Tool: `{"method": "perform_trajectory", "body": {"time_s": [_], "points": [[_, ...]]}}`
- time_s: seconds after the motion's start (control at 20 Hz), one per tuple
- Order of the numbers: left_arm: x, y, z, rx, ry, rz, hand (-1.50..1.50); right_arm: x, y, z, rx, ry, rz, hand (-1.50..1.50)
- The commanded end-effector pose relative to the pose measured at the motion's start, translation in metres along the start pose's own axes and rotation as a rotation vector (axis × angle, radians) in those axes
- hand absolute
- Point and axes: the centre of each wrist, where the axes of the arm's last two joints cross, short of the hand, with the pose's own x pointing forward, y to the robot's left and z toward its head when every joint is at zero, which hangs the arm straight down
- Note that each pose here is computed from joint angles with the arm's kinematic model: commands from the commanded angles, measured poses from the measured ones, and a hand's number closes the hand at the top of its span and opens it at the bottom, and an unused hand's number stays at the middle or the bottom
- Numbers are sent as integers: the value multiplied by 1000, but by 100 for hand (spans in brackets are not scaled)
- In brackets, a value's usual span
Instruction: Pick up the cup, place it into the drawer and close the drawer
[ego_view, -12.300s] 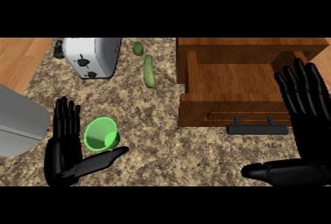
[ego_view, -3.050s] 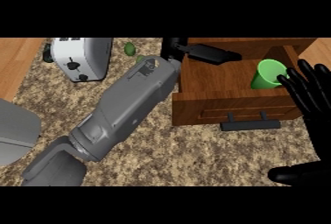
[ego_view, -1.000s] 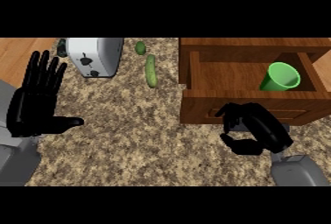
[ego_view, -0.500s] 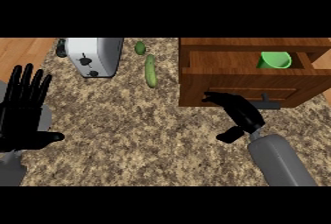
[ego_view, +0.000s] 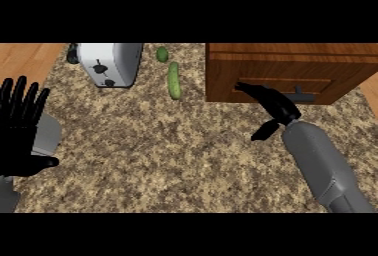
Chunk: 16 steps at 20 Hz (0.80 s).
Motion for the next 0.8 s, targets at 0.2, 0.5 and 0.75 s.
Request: {"method": "perform_trajectory", "body": {"time_s": [0.2, 0.5, 0.75], "points": [[-11, -9, 2, -24, 6, 14, -150, -13, -34, -18, 32, 57, -33, -150], [-13, 1, -4, -56, 10, 3, -150, -24, -51, -13, 18, 57, -23, -150], [-12, 0, 8, -59, 28, 10, -150, -36, -82, -2, -9, 86, -43, -150]]}}
